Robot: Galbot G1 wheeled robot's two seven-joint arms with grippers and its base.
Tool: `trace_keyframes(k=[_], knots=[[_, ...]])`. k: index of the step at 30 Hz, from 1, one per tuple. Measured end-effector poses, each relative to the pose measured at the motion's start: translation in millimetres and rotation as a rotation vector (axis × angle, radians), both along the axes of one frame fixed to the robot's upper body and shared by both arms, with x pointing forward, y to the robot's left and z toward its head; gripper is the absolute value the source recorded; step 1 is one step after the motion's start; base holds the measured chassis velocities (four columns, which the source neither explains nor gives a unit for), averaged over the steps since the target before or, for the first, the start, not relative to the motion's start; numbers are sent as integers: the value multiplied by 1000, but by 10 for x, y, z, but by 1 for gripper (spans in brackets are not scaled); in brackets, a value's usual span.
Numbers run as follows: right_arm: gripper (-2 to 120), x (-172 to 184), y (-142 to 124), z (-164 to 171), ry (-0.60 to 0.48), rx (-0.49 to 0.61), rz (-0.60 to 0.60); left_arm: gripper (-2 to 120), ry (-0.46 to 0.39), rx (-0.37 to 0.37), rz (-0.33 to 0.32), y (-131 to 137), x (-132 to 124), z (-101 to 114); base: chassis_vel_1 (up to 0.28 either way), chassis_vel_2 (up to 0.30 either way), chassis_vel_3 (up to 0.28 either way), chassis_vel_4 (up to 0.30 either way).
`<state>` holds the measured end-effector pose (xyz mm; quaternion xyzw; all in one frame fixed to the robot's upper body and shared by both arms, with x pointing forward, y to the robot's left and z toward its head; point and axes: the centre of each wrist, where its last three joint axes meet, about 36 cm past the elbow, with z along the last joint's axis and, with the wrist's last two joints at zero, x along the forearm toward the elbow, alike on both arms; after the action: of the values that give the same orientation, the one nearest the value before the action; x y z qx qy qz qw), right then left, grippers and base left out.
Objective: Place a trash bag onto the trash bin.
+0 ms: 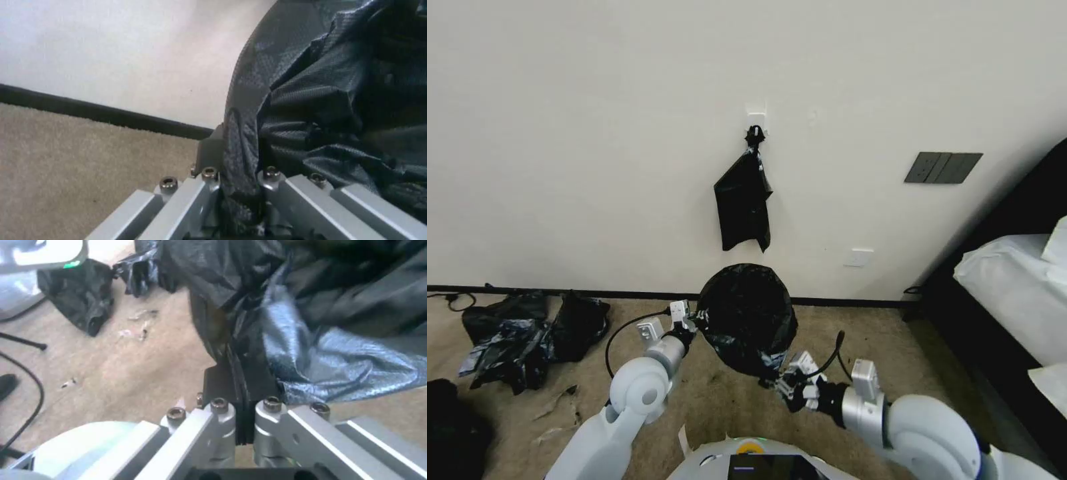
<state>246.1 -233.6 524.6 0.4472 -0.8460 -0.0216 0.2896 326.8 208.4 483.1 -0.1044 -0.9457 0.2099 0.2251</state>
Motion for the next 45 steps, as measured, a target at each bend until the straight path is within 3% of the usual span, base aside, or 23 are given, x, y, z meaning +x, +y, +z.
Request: trace_keyframes(k=[4,11,17,25,28,30,34,41,43,45], knots=[[0,-46,64,-146,-9,4,10,1,22,-31,14,-9,10,34,0,0,0,0],[0,67,49,-654,-87,-82,-50,1,78,-72,35,-17,-1,115,0,0,0,0],[0,53,23,-739,-132,-100,-70,1,112,-76,56,-16,29,132,0,0,0,0],[25,-129,21,-554,-177,-54,-58,1,151,-65,132,48,255,10,0,0,0,0],[40,-196,42,-500,-182,-38,-44,1,168,-62,161,81,334,-47,0,0,0,0],[43,-209,49,-490,-195,-35,-42,1,169,-63,164,83,340,-48,0,0,0,0],[64,-235,84,-521,-344,-53,-15,1,182,-66,163,45,343,-48,0,0,0,0],[87,-247,140,-723,-396,-77,23,1,203,-62,137,-14,299,-63,0,0,0,0],[89,-246,150,-762,-396,-79,25,1,207,-59,132,-20,289,-62,0,0,0,0],[83,-243,175,-840,-400,-80,25,1,218,-44,113,-21,266,-53,0,0,0,0]])
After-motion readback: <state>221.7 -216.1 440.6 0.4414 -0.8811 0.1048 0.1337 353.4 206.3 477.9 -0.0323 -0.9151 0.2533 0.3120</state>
